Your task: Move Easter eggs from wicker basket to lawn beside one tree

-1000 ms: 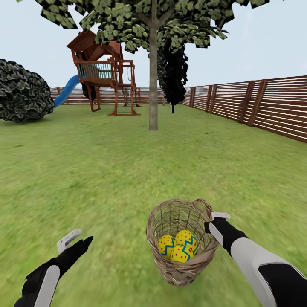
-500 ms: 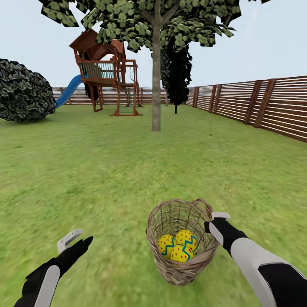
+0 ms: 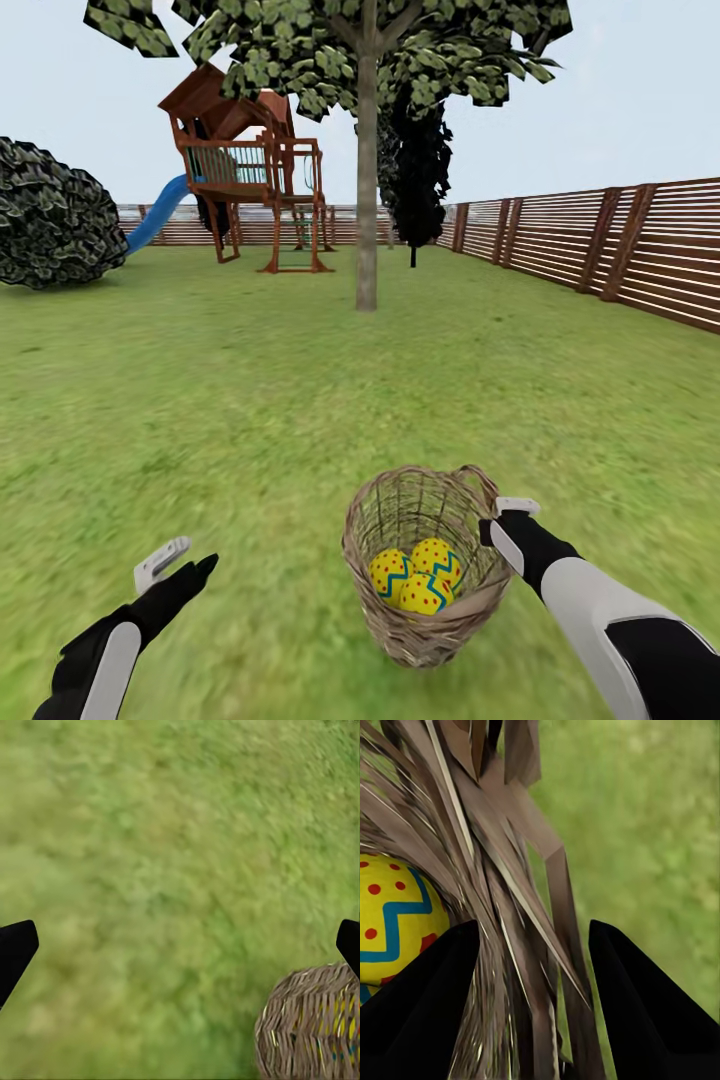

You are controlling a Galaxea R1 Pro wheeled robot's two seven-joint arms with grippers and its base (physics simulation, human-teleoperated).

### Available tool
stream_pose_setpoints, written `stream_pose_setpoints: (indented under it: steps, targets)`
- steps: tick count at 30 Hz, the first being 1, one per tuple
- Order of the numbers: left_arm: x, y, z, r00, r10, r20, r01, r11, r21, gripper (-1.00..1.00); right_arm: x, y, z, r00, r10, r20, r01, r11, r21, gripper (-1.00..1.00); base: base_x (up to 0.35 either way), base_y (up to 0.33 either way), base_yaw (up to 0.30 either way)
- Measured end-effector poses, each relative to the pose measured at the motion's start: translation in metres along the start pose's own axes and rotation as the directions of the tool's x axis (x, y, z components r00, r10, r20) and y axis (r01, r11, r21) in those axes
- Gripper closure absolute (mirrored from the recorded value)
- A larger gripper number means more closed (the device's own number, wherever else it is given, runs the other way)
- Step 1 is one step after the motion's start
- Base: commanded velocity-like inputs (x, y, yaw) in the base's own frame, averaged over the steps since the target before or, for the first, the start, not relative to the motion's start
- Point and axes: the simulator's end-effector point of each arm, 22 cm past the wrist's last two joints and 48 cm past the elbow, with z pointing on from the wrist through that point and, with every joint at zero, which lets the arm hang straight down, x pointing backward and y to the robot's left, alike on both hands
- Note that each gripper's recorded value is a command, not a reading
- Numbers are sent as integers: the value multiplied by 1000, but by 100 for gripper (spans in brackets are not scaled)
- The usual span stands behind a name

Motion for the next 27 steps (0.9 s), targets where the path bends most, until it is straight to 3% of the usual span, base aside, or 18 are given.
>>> stream_pose_setpoints:
  steps: [27]
  targets:
    - [1, -1, 0, 1000, 0, -1, 0, 1000, 1, -100, 0, 0, 0, 1000, 0, 1, 0, 1000, 1, 100, 334, 0, 0]
